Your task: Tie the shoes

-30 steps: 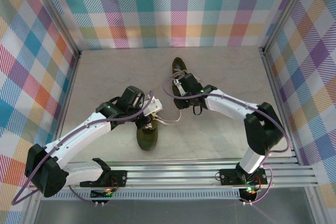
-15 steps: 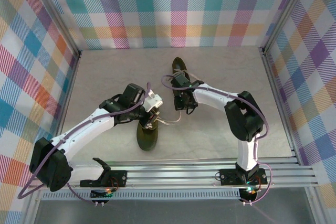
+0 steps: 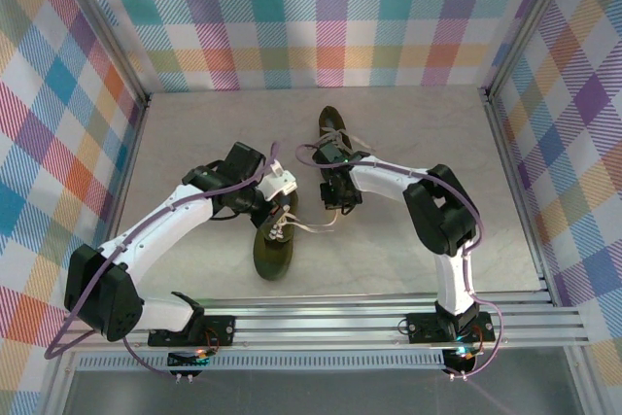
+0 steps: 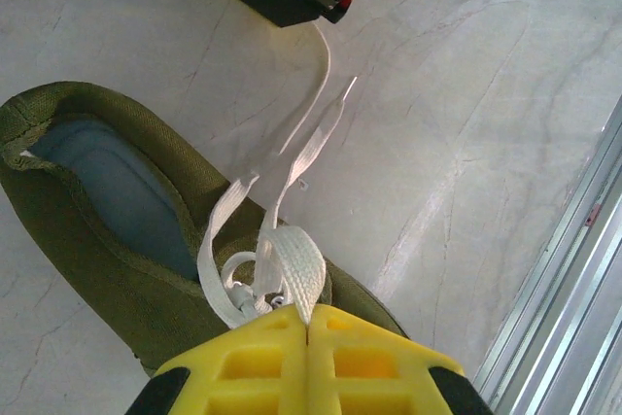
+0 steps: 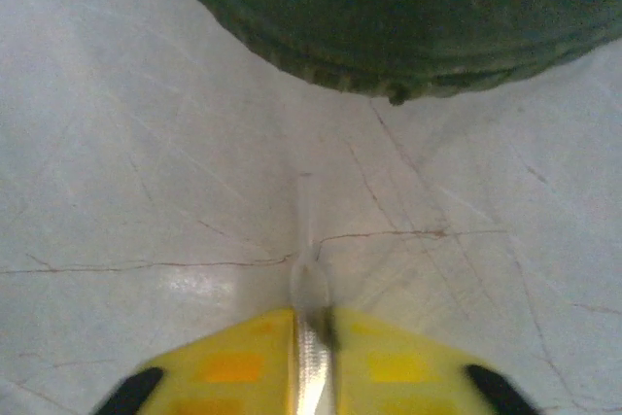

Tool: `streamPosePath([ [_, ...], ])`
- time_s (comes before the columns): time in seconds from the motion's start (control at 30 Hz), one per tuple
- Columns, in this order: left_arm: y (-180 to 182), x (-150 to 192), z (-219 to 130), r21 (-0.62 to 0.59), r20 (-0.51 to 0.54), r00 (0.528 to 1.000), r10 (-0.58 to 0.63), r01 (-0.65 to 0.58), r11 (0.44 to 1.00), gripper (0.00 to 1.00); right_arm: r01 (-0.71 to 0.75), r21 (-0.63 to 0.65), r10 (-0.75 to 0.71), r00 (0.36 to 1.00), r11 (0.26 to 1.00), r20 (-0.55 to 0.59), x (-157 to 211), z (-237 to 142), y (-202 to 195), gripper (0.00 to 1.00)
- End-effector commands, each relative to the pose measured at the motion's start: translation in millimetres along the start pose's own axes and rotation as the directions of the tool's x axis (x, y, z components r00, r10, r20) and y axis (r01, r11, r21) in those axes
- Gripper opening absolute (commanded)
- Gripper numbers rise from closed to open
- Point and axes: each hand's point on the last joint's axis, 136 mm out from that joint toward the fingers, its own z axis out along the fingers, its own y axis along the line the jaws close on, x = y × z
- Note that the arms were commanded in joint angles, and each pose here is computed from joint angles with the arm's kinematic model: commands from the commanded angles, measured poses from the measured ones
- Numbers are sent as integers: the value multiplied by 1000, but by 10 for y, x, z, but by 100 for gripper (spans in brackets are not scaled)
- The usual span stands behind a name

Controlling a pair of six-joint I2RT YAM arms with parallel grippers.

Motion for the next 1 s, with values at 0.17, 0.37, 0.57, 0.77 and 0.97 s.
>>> streamPosePath([
  [0.17, 122, -128, -16, 50, 149, 975, -167, 161, 986, 0, -58, -19, 61, 969, 998, 241, -246, -664, -158, 0],
  [0.37, -8, -470, -206, 150, 312, 926, -213, 173, 973, 0, -66, -61, 85, 916, 996, 392, -411, -1212, -257, 0],
  [0.57, -107, -722, -285, 163, 330, 925, -190, 142, 976, 0, -81, -115, 126, 874, 990, 469, -544, -1676, -375, 0],
  [0.77, -199, -974, -155, 180, 337, 925, -178, 122, 976, 0, -136, -117, 177, 840, 984, 513, -609, -1972, -695, 0],
  [0.97, -291, -1227, 69, 202, 326, 931, -163, 99, 974, 0, -193, -90, 212, 828, 977, 519, -567, -2048, -1027, 0],
])
